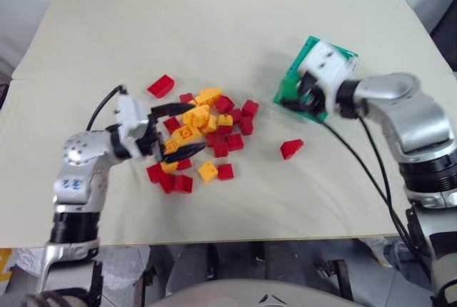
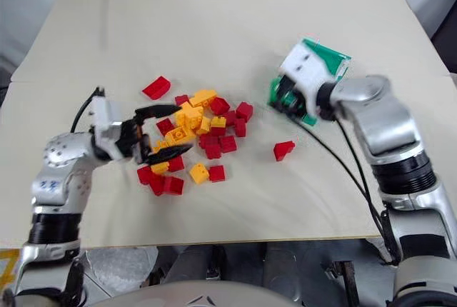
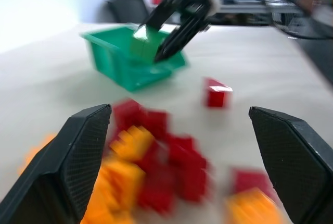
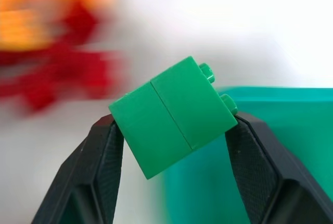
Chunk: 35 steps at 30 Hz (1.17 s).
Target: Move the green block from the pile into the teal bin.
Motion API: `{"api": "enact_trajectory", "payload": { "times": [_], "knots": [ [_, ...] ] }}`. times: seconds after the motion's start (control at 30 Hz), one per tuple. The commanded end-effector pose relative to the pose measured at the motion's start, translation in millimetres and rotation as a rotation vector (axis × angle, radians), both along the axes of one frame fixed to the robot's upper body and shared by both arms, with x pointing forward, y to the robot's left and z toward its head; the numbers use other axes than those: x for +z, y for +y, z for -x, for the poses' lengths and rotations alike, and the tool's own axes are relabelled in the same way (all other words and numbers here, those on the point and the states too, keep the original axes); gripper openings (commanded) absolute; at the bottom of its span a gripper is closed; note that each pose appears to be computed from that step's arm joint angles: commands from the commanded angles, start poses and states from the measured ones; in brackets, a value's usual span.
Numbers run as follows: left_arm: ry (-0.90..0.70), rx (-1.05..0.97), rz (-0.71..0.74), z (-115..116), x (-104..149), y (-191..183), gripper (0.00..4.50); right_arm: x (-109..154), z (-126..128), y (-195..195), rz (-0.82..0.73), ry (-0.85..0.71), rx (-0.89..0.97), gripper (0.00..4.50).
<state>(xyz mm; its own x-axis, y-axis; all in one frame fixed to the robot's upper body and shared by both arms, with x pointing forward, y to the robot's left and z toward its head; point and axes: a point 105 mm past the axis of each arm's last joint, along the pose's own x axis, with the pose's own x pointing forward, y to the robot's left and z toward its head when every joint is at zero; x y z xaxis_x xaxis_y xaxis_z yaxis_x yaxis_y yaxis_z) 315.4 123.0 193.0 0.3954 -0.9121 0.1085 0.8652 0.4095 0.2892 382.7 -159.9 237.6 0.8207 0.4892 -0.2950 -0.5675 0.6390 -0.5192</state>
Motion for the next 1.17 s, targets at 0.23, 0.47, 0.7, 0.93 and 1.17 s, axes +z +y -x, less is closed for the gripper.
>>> {"api": "enact_trajectory", "payload": {
  "times": [0.23,0.47,0.7,0.93,1.17],
  "knots": [
    [-0.013,0.035,0.030,-31.5,11.1,-37.9,4.50,19.1,-25.0,-22.3,0.004,-0.178,-0.085,3.53],
    [0.007,0.049,0.011,-42.3,12.8,-30.4,4.50,18.9,-15.9,-10.5,-0.019,-0.149,0.051,4.49],
    [0.023,0.092,-0.099,-21.6,-0.7,32.3,4.50,-2.5,54.2,-11.8,-0.099,0.018,0.445,4.49],
    [0.153,0.179,-0.213,17.7,-29.4,121.2,4.50,-54.9,88.3,-75.1,-0.100,0.231,0.495,4.49],
    [0.222,0.249,-0.209,29.4,-37.4,152.6,4.50,-77.0,81.6,-98.0,-0.161,0.226,0.386,4.49]
  ]
}}
